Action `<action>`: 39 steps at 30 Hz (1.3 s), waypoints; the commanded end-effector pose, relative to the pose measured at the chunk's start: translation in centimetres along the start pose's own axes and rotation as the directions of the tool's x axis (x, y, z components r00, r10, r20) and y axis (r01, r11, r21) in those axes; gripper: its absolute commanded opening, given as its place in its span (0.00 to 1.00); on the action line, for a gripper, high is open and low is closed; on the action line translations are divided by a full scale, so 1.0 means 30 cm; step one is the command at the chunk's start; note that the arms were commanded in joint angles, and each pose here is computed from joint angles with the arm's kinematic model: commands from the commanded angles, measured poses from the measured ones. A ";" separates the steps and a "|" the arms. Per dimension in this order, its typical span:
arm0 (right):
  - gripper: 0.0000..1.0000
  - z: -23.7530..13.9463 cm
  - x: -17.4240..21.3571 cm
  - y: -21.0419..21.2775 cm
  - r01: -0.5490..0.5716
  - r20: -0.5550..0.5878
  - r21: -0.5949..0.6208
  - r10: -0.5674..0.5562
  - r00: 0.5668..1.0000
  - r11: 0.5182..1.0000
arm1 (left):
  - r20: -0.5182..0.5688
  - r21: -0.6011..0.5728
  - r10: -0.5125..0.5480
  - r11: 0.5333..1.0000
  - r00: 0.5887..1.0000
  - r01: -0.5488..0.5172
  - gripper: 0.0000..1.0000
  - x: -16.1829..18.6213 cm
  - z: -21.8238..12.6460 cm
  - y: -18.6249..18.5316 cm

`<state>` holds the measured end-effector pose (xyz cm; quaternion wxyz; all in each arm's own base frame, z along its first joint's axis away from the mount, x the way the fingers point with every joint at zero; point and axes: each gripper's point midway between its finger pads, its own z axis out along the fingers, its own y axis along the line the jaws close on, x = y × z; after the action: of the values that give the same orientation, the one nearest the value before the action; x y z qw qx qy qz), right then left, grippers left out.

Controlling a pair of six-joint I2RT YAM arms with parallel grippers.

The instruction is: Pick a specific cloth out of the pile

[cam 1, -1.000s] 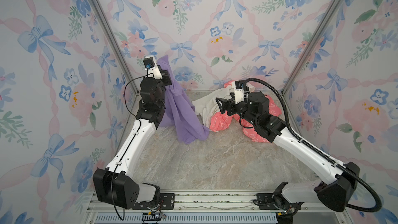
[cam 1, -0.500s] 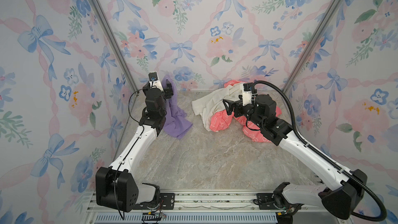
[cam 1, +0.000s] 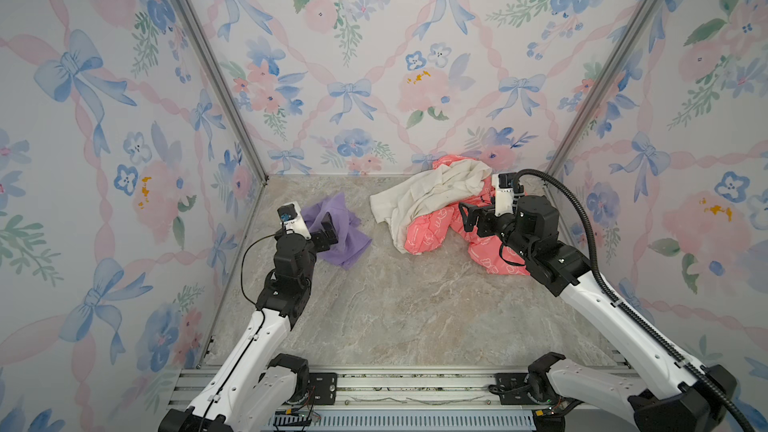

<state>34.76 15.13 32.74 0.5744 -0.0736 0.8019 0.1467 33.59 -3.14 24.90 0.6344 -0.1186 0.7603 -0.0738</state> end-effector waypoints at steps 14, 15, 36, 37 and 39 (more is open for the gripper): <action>0.97 -0.040 0.175 -0.154 -0.015 -0.098 0.120 0.027 0.995 0.993 | -0.071 -0.076 -0.122 0.990 0.990 0.117 0.98 0.165 -0.106 0.100; 0.97 -0.033 0.189 -0.179 -0.041 -0.091 0.135 0.054 0.994 0.990 | -0.002 -0.094 -0.098 0.991 0.995 0.097 0.98 0.124 -0.111 0.115; 0.97 0.090 0.580 -0.691 -0.042 -0.012 0.485 0.054 0.998 0.873 | 0.210 -0.297 0.240 0.939 0.948 -0.173 0.98 0.208 0.003 0.284; 0.97 0.104 0.589 -0.691 -0.037 -0.001 0.477 0.043 0.999 0.878 | 0.201 -0.280 0.235 0.944 0.951 -0.174 0.98 0.223 0.014 0.286; 0.97 0.124 0.574 -0.688 -0.033 0.025 0.459 0.024 0.999 0.888 | 0.218 -0.262 0.230 0.950 0.948 -0.170 0.98 0.224 0.022 0.283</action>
<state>36.71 -2.21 9.49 0.5153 0.0912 0.8514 -0.0352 32.08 3.62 14.09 0.6685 -0.1338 0.7215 0.1213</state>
